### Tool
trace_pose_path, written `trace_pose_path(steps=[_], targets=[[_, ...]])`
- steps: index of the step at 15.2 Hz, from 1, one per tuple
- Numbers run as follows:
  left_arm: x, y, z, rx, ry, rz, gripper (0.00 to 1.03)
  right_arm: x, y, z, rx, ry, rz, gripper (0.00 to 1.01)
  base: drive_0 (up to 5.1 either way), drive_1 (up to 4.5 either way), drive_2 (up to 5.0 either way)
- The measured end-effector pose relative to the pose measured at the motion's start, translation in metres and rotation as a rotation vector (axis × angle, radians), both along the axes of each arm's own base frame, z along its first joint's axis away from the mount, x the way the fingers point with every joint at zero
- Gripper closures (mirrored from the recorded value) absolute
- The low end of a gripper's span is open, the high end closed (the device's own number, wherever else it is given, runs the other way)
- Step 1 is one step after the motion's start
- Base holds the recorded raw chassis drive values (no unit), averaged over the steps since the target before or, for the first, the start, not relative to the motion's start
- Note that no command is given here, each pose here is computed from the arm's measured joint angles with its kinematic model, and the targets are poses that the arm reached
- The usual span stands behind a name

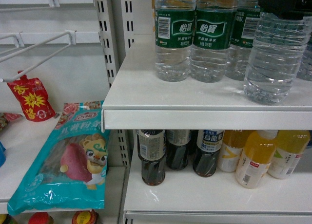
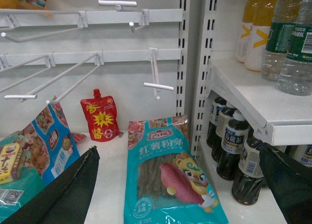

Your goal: Move water from second to third shelf

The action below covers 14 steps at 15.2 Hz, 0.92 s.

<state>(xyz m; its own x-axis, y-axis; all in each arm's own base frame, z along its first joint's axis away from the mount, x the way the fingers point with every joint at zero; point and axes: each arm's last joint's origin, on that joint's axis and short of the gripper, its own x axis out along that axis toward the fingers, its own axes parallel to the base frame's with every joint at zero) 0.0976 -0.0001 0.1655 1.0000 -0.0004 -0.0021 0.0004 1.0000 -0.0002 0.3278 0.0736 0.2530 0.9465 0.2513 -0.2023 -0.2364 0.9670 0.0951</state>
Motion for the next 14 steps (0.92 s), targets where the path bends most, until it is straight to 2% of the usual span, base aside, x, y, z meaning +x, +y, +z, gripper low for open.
trace_pose_path(steps=[6,7,8,11,12,14], targets=[[0.0,0.0,0.0,0.0,0.0,0.0,0.05,0.007,0.001,-0.002,0.001,-0.008,-0.004,0.58,0.0,0.0,0.0],[0.0,0.0,0.0,0.0,0.0,0.0,0.05,0.007,0.001,-0.002,0.0,-0.007,-0.004,0.53,0.0,0.0,0.0],[0.0,0.0,0.0,0.0,0.0,0.0,0.05,0.007,0.001,-0.002,-0.002,-0.006,-0.004,0.39,0.0,0.0,0.0],[0.0,0.0,0.0,0.0,0.0,0.0,0.05,0.005,0.001,0.001,0.002,-0.02,0.002,0.05,0.0,0.0,0.0],[0.0,0.0,0.0,0.0,0.0,0.0,0.05,0.005,0.0,0.002,0.001,-0.028,0.007,0.01,0.0,0.0,0.0],[0.0,0.0,0.0,0.0,0.0,0.0,0.05,-0.004,-0.001,0.006,-0.017,-0.035,0.013,0.03,0.0,0.0,0.0]])
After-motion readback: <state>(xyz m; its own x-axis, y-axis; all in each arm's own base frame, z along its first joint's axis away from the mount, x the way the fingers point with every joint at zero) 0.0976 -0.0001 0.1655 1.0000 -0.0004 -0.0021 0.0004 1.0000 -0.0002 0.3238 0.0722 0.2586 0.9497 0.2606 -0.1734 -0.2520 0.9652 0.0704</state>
